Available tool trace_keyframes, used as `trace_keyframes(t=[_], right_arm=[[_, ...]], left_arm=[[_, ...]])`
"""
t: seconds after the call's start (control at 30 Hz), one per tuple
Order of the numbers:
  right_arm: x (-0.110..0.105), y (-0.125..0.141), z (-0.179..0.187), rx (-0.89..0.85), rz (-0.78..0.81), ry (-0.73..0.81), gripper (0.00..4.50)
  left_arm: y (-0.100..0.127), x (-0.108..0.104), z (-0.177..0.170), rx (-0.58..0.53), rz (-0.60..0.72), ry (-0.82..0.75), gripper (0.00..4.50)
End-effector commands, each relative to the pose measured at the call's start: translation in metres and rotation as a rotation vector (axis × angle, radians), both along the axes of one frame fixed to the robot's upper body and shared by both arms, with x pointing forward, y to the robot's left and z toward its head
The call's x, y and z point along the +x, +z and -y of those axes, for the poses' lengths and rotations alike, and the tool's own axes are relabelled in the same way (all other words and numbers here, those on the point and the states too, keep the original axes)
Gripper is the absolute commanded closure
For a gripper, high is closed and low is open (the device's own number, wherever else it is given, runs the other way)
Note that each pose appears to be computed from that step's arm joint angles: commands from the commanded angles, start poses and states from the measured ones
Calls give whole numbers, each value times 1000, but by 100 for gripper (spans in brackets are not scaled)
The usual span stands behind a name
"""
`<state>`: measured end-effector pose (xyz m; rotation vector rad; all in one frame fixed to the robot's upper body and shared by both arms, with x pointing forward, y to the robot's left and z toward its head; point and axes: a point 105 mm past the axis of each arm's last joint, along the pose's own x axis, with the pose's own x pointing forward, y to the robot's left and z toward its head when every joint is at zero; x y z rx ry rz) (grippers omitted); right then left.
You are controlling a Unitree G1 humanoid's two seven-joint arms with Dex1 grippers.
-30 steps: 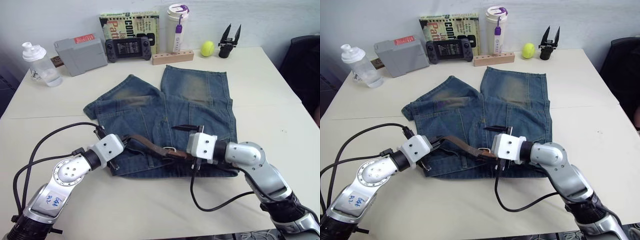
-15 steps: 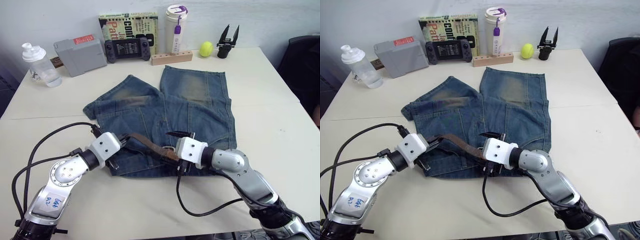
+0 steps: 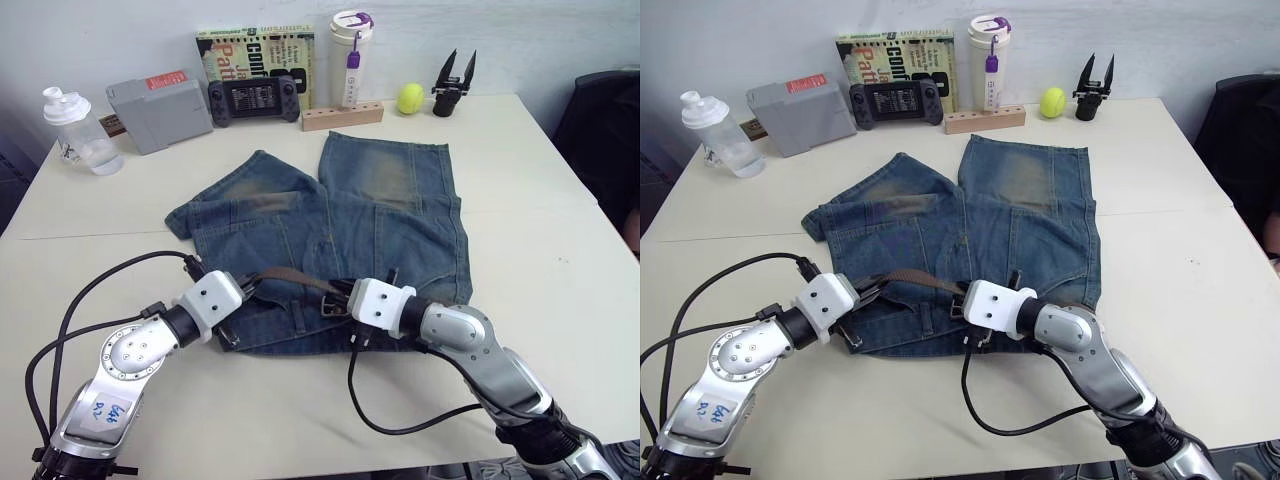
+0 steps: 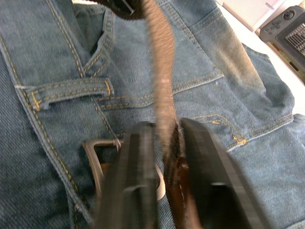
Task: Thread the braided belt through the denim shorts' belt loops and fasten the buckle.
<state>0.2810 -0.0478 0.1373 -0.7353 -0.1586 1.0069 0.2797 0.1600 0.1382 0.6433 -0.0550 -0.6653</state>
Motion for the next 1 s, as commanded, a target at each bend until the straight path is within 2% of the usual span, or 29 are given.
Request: trace_keyframes(t=[0.03,0.07,0.1,0.13,0.23,0.27,0.4,0.53,0.7,0.87,1.0], right_arm=[[0,6,1,-16,90,-11,446],[2,9,-1,-19,128,-11,446],[4,12,-3,-30,172,-8,450],[5,14,-4,-37,202,-4,450],[10,20,-7,-74,323,1,450],[12,22,-8,-79,365,2,450],[14,21,-15,-90,436,25,450],[14,16,-23,-104,452,55,450],[13,18,-34,-99,477,69,450],[12,24,-42,-89,546,84,450],[13,25,-44,-115,625,83,450]], left_arm=[[16,-3,-6,-27,74,22,450],[19,-5,-8,-62,71,20,450],[21,-7,-9,-96,62,21,368],[22,-9,-10,-118,56,20,350],[25,-15,-15,-213,-17,25,228],[30,-21,-15,-287,-66,-3,199],[49,-43,-23,-496,-201,-78,199],[65,-73,-12,-744,-380,-250,199],[63,-103,18,-963,-567,-416,199],[34,-62,23,-1318,-745,-129,199],[35,-36,25,-1630,-826,24,199]])
